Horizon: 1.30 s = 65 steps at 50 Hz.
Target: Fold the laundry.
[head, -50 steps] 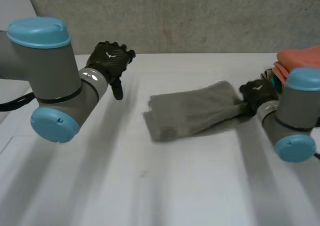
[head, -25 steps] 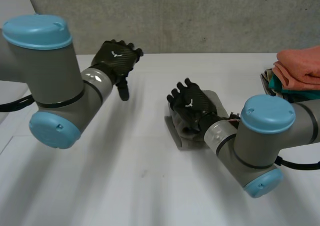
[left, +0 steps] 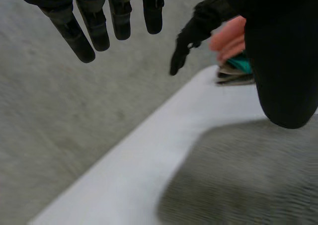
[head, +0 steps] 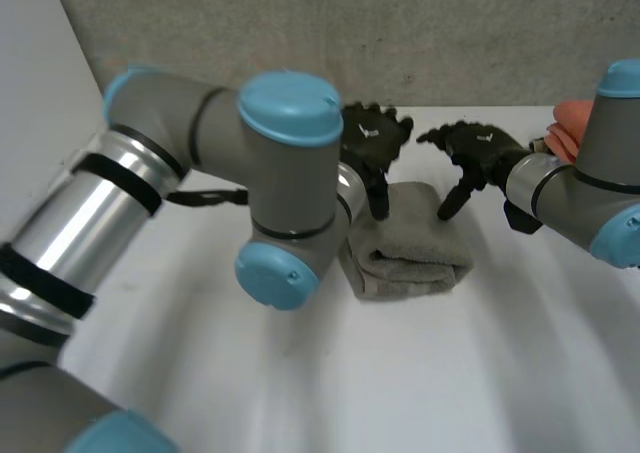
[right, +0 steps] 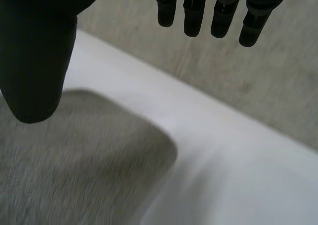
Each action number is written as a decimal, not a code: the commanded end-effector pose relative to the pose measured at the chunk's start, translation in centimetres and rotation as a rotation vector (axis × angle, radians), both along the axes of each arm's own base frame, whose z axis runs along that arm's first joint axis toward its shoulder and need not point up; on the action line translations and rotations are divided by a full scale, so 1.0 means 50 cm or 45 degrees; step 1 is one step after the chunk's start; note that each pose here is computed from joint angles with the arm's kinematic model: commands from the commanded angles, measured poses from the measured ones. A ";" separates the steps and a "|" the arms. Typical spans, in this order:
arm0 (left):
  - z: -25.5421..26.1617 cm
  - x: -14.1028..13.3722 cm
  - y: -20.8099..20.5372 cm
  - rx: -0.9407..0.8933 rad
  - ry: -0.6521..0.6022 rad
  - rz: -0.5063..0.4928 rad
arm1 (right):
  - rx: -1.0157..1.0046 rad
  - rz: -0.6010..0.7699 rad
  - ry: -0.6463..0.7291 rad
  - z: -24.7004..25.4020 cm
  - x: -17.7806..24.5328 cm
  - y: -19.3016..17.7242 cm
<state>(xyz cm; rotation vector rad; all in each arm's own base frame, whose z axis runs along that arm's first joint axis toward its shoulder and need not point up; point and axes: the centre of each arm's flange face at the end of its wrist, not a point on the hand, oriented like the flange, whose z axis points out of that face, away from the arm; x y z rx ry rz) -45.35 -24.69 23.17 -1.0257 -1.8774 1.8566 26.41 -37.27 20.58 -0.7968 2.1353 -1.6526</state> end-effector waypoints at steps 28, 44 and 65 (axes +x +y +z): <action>-0.188 0.008 0.017 0.055 -0.496 -0.035 | 0.113 0.126 0.301 -0.138 -0.010 0.003; 0.027 0.059 -0.005 -0.049 -0.305 0.099 | -0.084 0.020 0.306 -0.016 -0.024 0.048; 0.282 0.109 0.242 0.146 0.202 -0.967 | -0.448 0.032 0.244 -0.136 0.038 0.230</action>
